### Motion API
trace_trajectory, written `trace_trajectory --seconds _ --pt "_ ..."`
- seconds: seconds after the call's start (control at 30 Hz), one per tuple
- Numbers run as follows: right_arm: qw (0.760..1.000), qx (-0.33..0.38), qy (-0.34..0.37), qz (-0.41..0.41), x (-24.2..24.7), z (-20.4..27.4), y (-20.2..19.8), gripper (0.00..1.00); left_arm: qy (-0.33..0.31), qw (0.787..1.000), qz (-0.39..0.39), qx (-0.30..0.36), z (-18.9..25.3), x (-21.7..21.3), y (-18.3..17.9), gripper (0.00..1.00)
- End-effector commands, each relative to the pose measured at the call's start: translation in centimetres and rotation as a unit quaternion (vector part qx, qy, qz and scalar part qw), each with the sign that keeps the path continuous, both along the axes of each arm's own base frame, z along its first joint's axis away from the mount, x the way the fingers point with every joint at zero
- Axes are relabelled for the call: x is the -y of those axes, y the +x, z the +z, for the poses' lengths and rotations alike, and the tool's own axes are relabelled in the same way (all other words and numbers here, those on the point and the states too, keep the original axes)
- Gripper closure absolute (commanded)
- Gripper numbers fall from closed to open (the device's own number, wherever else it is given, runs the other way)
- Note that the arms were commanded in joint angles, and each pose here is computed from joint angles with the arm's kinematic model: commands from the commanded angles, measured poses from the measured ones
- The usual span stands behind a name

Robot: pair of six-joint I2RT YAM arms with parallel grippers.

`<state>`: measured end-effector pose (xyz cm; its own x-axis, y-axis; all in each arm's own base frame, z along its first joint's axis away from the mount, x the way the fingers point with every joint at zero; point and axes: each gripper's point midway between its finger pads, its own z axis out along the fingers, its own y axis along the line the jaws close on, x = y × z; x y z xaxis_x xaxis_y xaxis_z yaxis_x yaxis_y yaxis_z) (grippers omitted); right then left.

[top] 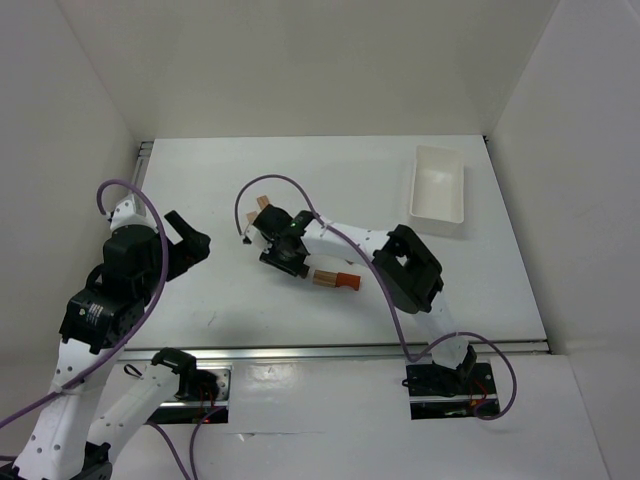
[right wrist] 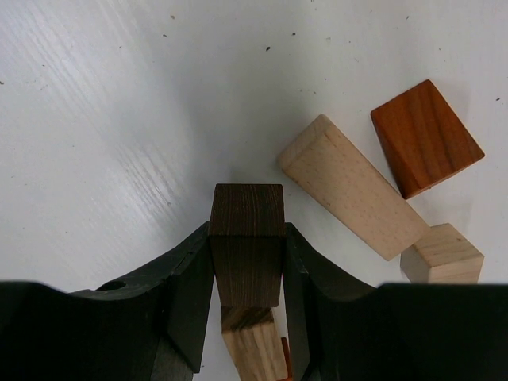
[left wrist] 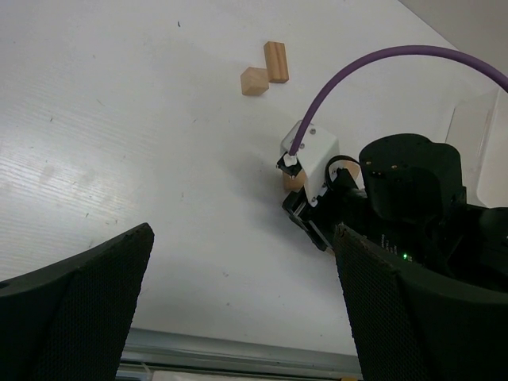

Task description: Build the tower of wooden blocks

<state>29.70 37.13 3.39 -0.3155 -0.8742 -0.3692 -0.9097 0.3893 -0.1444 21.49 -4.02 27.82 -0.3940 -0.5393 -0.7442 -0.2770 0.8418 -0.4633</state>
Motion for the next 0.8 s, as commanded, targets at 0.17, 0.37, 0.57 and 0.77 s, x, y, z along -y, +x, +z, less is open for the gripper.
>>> trace_trajectory --seconds 0.17,0.37,0.57,0.77 --pt "1.0 -0.003 -0.028 -0.002 0.4 -0.5 -0.7 0.73 0.01 1.0 -0.002 0.012 0.4 -0.2 0.3 0.0" --pt "0.999 -0.015 -0.044 -0.002 1.4 -1.6 -1.4 0.58 0.01 1.0 -0.002 0.012 0.4 -0.2 0.3 0.0" --pt "0.999 -0.021 -0.04 0.006 1.3 -1.5 -1.7 0.47 0.01 1.0 -0.002 0.012 0.2 -0.3 0.1 0.0" --pt "0.999 -0.021 -0.04 0.006 1.4 -1.8 -1.8 0.44 0.01 1.0 -0.002 0.012 0.2 -0.3 0.1 0.0"
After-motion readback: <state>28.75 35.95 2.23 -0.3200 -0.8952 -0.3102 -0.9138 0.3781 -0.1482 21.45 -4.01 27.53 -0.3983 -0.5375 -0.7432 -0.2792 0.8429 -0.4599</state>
